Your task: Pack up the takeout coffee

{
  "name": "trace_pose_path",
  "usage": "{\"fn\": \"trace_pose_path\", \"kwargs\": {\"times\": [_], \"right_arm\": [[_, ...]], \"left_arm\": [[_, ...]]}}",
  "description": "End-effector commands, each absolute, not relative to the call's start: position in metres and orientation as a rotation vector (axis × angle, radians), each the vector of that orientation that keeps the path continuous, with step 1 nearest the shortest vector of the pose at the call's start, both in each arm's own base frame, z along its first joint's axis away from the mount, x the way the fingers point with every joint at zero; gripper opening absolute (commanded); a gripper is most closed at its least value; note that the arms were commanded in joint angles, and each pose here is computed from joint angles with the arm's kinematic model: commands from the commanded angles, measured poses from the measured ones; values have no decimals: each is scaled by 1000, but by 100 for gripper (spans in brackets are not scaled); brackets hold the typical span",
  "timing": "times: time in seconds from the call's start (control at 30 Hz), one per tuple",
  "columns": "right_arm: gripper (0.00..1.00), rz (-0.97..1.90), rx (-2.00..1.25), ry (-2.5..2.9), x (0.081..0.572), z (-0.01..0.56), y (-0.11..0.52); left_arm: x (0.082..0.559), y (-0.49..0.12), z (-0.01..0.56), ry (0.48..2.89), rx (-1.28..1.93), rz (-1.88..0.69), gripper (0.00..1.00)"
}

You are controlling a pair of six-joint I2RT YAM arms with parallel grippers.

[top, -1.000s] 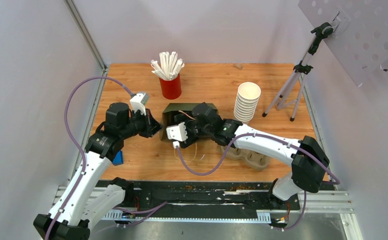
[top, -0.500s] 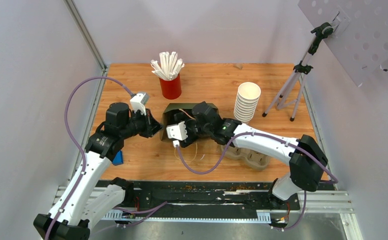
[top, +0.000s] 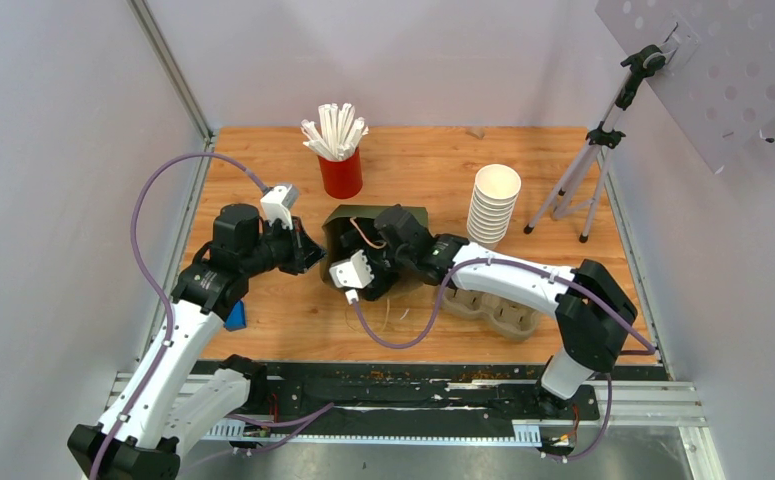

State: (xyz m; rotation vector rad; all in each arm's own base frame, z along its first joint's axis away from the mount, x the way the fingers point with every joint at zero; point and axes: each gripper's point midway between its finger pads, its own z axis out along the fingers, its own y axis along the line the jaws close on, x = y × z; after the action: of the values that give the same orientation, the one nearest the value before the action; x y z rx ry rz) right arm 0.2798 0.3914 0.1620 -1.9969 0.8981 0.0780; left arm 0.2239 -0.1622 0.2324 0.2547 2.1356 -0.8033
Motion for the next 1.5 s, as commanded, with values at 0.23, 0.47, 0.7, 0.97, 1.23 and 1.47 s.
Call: {"fn": "trace_pose_path", "kwargs": {"times": [0.23,0.47,0.7,0.97,1.23,1.47], "right_arm": [[85,-85,-1956,788,309,190,405],[65,-16,-1850,866,313,205,412],[41,63,-1776,972,323,206,415],[31,86,-1757,1016,328,200,416],[24,187,-1710,1064,324,206,419],[19,258,-1703,1126,321,201,412]], "left_arm": [[227,-167,248,2080,254,-835,0],[227,-168,248,2079,252,-840,0],[225,-168,246,2083,252,-845,0],[225,-167,244,2083,252,-842,0],[226,-167,244,2082,249,-840,0],[226,-167,244,2083,247,-839,0]]}}
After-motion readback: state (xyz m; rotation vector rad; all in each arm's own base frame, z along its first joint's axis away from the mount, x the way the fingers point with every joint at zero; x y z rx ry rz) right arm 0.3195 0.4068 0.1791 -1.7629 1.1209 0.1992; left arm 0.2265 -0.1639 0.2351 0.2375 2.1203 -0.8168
